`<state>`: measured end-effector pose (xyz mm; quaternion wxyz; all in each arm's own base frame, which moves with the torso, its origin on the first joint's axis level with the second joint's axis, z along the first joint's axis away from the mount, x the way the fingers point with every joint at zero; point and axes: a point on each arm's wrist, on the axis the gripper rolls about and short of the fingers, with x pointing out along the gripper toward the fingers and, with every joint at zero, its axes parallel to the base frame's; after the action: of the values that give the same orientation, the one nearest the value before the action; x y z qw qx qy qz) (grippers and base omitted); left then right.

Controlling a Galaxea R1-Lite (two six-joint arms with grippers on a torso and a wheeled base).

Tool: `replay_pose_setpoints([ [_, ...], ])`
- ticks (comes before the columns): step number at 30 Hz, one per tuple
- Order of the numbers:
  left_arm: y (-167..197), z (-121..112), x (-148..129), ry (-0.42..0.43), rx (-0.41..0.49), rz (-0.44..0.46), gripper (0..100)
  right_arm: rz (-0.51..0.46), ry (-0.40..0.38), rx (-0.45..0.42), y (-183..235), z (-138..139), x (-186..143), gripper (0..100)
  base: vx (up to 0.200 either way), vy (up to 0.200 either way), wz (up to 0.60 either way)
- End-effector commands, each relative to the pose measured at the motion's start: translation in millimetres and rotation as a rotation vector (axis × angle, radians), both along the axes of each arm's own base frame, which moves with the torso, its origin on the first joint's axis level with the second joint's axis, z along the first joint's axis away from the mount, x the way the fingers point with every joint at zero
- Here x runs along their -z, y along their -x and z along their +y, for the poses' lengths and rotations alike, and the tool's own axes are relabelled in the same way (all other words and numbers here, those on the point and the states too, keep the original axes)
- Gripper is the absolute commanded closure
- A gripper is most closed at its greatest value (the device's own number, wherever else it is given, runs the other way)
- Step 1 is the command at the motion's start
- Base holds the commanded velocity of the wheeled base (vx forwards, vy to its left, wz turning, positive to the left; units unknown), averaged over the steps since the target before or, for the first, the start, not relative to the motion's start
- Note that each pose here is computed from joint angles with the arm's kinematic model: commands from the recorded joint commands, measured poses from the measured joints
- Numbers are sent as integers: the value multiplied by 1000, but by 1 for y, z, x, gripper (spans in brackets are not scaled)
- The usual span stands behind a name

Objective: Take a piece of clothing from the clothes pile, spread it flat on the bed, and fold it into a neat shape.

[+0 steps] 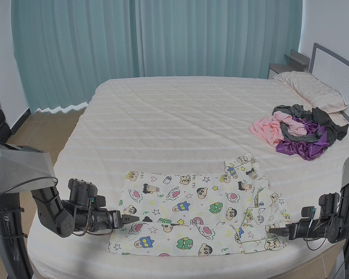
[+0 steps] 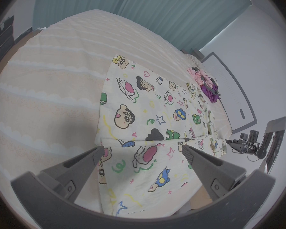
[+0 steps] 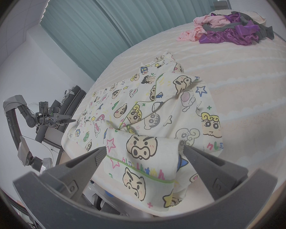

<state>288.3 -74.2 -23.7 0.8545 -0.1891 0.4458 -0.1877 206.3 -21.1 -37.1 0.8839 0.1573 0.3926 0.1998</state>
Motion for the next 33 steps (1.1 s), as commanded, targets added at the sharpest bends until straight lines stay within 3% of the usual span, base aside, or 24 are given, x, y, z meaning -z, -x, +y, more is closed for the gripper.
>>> replay_pose_setpoints([
  [1,1,0,9,-21,10,21,0,27,-3,-6,5,2,2,0,0,0,0],
  [16,2,-5,17,-74,6,28,0,-2,15,-1,0,2,11,0,0,0,0],
  [23,3,-6,18,-76,6,31,0,30,40,-14,0,7,23,0,0,0,0],
  [24,3,-6,18,-76,6,31,0,32,40,-14,0,7,23,100,0,0,0],
  [30,3,-6,19,-78,8,31,0,24,42,-6,0,6,21,100,0,0,0],
  [33,4,-10,23,-118,-5,32,0,15,40,-1,-1,5,20,100,0,0,0],
])
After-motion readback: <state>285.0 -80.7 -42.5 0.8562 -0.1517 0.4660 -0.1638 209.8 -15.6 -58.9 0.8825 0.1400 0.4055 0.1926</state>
